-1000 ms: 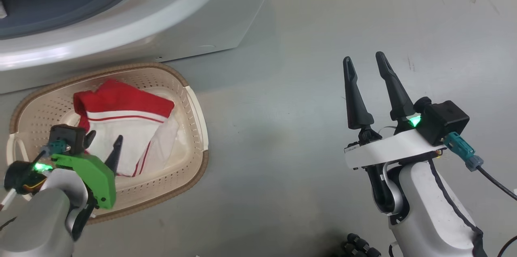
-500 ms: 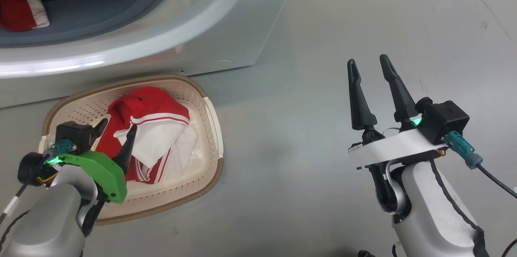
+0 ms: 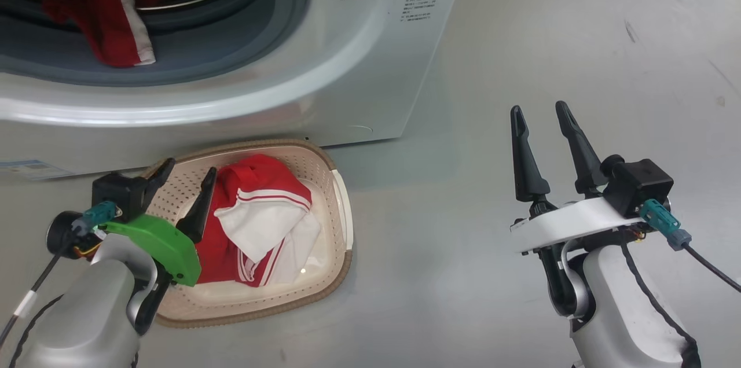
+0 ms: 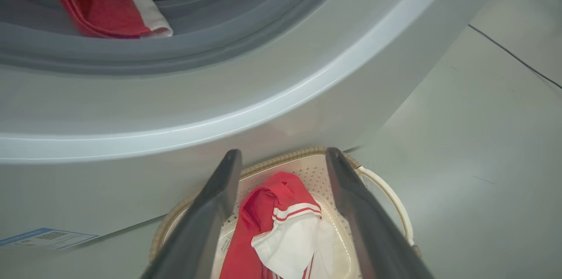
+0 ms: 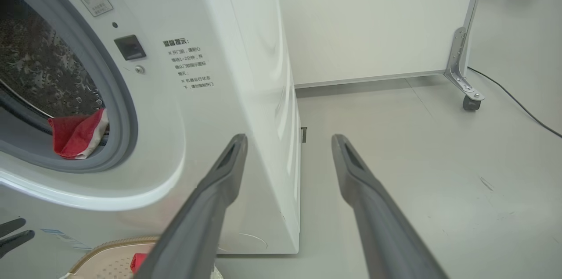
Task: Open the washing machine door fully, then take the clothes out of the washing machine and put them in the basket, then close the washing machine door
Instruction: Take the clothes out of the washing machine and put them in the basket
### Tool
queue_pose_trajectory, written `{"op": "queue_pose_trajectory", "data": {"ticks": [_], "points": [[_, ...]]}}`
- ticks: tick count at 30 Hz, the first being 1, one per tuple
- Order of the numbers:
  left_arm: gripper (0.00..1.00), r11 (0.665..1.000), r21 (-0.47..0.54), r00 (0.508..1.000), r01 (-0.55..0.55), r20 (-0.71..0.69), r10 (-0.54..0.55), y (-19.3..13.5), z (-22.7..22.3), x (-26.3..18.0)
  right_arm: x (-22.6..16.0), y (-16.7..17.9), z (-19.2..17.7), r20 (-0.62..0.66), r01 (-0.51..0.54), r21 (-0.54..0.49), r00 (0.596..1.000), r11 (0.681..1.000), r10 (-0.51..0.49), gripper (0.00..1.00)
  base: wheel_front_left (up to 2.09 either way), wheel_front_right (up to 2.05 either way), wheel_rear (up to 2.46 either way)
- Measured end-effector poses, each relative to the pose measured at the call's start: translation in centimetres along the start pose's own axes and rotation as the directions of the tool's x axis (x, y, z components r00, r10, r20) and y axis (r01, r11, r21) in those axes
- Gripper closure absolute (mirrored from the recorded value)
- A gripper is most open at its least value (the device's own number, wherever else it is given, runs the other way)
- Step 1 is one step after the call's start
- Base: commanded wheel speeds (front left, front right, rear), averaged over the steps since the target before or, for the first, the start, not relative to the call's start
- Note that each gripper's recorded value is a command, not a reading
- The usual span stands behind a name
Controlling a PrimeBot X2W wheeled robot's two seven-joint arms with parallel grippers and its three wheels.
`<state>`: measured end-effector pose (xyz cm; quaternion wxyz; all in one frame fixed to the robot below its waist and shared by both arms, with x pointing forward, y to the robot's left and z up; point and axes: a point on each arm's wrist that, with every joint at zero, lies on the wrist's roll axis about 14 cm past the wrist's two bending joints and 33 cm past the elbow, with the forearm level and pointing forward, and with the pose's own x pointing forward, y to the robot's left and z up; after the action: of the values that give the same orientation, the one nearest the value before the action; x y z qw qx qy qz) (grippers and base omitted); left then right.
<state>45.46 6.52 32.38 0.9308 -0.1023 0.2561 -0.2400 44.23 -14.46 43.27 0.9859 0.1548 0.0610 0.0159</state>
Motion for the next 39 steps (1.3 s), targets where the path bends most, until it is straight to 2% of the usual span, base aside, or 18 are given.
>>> {"op": "queue_pose_trajectory", "data": {"ticks": [8, 16, 23, 25, 29, 39], "points": [[0.00, 0.999, -0.012, 0.991, -0.038, 0.128, 0.040, 0.4, 4.5, -2.5, -1.1, 1.7, 0.5, 0.008, -0.051, 0.004, 0.999, 0.999, 0.051, 0.00, 0.00, 0.00, 0.00], [0.00, 0.998, -0.011, 0.976, -0.061, 0.210, 0.062, 0.0, 6.7, -5.8, -2.4, 3.1, 1.8, 0.037, -0.096, 0.001, 0.995, 0.995, 0.096, 0.00, 0.00, 0.00, 0.00], [0.00, 0.996, -0.015, 0.943, -0.082, 0.323, 0.083, -0.3, 9.8, -8.9, -3.9, 4.1, 2.7, 0.062, -0.126, -0.011, 0.990, 0.992, 0.127, 0.00, 0.00, 0.00, 0.00], [0.00, 0.990, -0.056, 0.907, -0.130, 0.397, 0.141, 0.6, 11.2, -11.6, -4.8, 5.3, 3.3, 0.076, -0.168, -0.019, 0.983, 0.986, 0.169, 0.00, 0.00, 0.00, 0.00], [0.00, 0.984, -0.085, 0.881, -0.159, 0.437, 0.180, 0.9, 11.6, -13.3, -5.4, 5.6, 3.4, 0.081, -0.178, -0.021, 0.981, 0.984, 0.179, 0.00, 0.00, 0.00, 0.00], [0.00, 0.974, -0.112, 0.867, -0.196, 0.443, 0.226, 1.1, 10.4, -14.9, -5.9, 5.6, 3.1, 0.073, -0.183, -0.022, 0.980, 0.983, 0.184, 0.00, 0.00, 0.00, 0.00]]}}
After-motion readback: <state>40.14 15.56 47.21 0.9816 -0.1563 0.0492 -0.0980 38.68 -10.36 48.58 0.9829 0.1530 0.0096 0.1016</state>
